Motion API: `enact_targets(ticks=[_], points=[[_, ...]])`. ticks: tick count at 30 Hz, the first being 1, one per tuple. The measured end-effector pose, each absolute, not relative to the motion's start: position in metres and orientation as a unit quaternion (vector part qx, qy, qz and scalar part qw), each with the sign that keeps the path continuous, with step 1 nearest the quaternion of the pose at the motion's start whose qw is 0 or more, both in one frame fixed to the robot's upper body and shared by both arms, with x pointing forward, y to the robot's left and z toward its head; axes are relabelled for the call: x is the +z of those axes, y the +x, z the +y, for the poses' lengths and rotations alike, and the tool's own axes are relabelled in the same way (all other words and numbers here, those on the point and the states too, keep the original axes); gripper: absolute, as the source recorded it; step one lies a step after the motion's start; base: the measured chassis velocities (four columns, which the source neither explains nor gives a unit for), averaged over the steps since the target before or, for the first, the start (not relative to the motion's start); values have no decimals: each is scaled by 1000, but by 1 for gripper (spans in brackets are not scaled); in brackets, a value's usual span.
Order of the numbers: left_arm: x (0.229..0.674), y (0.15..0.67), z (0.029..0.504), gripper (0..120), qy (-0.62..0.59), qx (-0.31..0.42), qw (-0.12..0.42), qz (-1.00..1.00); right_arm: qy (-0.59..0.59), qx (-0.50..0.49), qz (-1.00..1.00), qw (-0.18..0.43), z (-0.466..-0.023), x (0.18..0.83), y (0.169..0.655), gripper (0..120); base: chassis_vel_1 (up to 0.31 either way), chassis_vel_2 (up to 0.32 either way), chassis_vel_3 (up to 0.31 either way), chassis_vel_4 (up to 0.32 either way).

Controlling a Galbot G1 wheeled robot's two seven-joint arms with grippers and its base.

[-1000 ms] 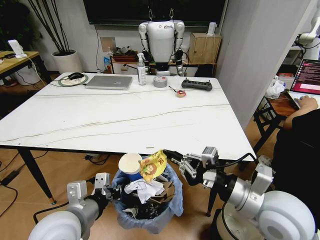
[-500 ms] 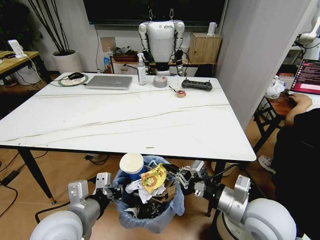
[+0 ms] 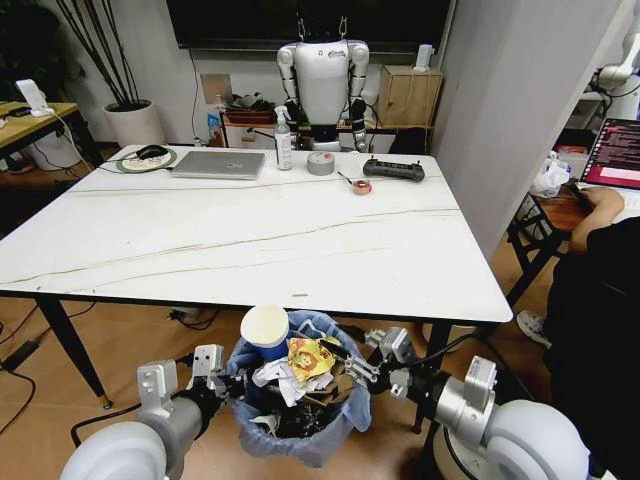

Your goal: Pick up the trash bin and place the trash from the table into it.

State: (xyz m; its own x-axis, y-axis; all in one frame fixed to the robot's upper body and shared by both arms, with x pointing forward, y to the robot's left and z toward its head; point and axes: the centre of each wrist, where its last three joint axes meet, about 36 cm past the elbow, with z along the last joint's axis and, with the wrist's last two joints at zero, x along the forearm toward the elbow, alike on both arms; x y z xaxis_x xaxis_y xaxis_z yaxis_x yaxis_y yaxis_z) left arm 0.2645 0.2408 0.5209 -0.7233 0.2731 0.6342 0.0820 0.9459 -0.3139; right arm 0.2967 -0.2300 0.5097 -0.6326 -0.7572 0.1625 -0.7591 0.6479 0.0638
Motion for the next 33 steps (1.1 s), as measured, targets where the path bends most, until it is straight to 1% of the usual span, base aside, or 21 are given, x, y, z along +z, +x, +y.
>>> enact_targets(ticks=[1, 2, 3, 4, 6, 7, 9, 11, 13, 14, 15, 16, 18, 20, 21, 27, 33], points=[[521, 264, 241, 2, -97, 133, 359, -919, 416, 2, -905, 85, -231, 512, 297, 59, 0, 0, 0, 0], [521, 264, 241, 2, -97, 133, 359, -919, 416, 2, -905, 85, -231, 512, 297, 59, 0, 0, 0, 0], [521, 264, 241, 2, -97, 133, 360, -918, 413, 0, -907, 83, -231, 514, 298, 63, 0, 0, 0, 0], [521, 263, 241, 2, -97, 133, 360, -918, 402, -6, -912, 76, -232, 518, 299, 69, 0, 0, 0, 0], [521, 261, 241, 2, -94, 132, 361, -918, 387, -12, -920, 66, -233, 524, 299, 76, 0, 0, 0, 0], [521, 260, 241, 2, -93, 131, 362, -918, 371, -15, -927, 59, -233, 528, 299, 82, 0, 0, 0, 0], [521, 260, 242, 2, -91, 130, 362, -919, 361, -16, -931, 57, -233, 529, 298, 84, 0, 0, 0, 0], [522, 258, 242, 2, -89, 127, 361, -920, 295, -19, -954, 57, -232, 536, 293, 94, 0, 0, 0, 0], [522, 257, 242, 2, -88, 125, 361, -920, 230, -26, -971, 58, -230, 538, 288, 99, 0, 0, 0, 0], [522, 257, 242, 2, -88, 125, 361, -920, 224, -26, -973, 58, -230, 538, 288, 99, 0, 0, 0, 0], [522, 257, 242, 2, -86, 122, 360, -921, 190, -29, -980, 54, -230, 536, 285, 100, 0, 0, 0, 0], [522, 257, 242, 2, -86, 122, 360, -921, 190, -29, -980, 54, -230, 536, 285, 100, 0, 0, 0, 0], [520, 256, 243, 2, -84, 109, 355, -925, 136, -33, -989, 41, -231, 531, 279, 100, 0, 0, 0, 0], [519, 256, 244, 2, -83, 101, 353, -926, 110, -35, -993, 34, -231, 527, 275, 100, 0, 0, 0, 0], [518, 255, 244, 2, -83, 97, 352, -927, 72, -36, -996, 25, -231, 522, 267, 100, 0, 0, 0, 0], [519, 255, 245, 2, -84, 96, 351, -928, 30, -40, -999, 20, -226, 517, 250, 100, 0, 0, 0, 0], [520, 255, 246, 2, -87, 98, 348, -928, 20, -33, -999, 15, -222, 519, 243, 100, 0, 0, 0, 0]])
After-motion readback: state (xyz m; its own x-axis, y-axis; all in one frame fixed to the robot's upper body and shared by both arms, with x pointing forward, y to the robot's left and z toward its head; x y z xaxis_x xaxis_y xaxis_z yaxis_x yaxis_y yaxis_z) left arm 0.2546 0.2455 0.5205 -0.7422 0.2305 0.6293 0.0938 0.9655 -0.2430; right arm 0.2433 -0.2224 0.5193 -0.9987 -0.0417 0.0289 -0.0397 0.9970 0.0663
